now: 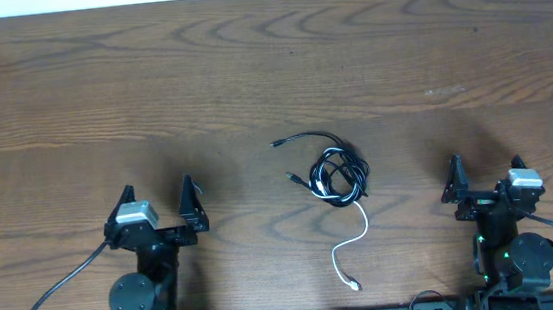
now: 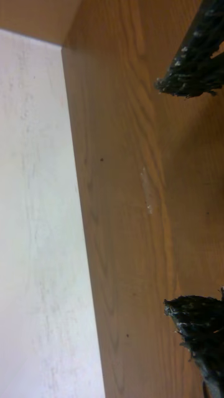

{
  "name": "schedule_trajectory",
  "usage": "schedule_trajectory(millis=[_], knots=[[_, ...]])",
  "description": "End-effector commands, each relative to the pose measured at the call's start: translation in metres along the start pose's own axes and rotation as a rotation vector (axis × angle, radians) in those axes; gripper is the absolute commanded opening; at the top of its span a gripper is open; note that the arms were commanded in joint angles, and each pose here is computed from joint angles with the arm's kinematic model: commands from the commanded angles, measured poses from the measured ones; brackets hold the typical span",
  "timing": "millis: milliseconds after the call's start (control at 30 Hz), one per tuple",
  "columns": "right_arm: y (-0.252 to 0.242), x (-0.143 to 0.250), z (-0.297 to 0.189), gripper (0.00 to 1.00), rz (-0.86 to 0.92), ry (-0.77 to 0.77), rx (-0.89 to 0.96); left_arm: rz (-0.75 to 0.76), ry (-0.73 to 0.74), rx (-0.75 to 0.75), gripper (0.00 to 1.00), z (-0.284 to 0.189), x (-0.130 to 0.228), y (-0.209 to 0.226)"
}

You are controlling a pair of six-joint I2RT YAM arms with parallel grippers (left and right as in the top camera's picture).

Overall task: Untangle cables
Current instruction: 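Reach the left gripper forward to the tangled black cable bundle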

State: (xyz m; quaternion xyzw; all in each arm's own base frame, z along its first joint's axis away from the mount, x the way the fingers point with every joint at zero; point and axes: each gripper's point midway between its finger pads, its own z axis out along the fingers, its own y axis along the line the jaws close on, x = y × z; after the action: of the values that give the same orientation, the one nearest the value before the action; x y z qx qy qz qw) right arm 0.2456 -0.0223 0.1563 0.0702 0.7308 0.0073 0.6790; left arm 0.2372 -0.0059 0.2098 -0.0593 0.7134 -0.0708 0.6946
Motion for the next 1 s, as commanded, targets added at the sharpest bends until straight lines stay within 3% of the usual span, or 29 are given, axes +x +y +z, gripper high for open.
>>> schedule_trajectory(millis=[0,367,700,967], knots=[[-0.003,0.0,0.0,0.99,-0.009,-0.004,0.014,-0.027,0.04,0.079,0.98,-0.003,-0.016,-0.018],[-0.003,0.0,0.0,0.99,-0.009,-0.004,0.014,-0.066,0.308,0.202,0.98,0.008,-0.039,-0.053],[-0.003,0.0,0.0,0.99,-0.009,-0.004,0.014,-0.172,0.625,0.22,0.98,0.001,-0.048,-0.072],[-0.003,0.0,0.0,0.99,-0.009,-0.004,0.014,-0.206,0.772,0.272,0.98,-0.012,-0.077,-0.094]])
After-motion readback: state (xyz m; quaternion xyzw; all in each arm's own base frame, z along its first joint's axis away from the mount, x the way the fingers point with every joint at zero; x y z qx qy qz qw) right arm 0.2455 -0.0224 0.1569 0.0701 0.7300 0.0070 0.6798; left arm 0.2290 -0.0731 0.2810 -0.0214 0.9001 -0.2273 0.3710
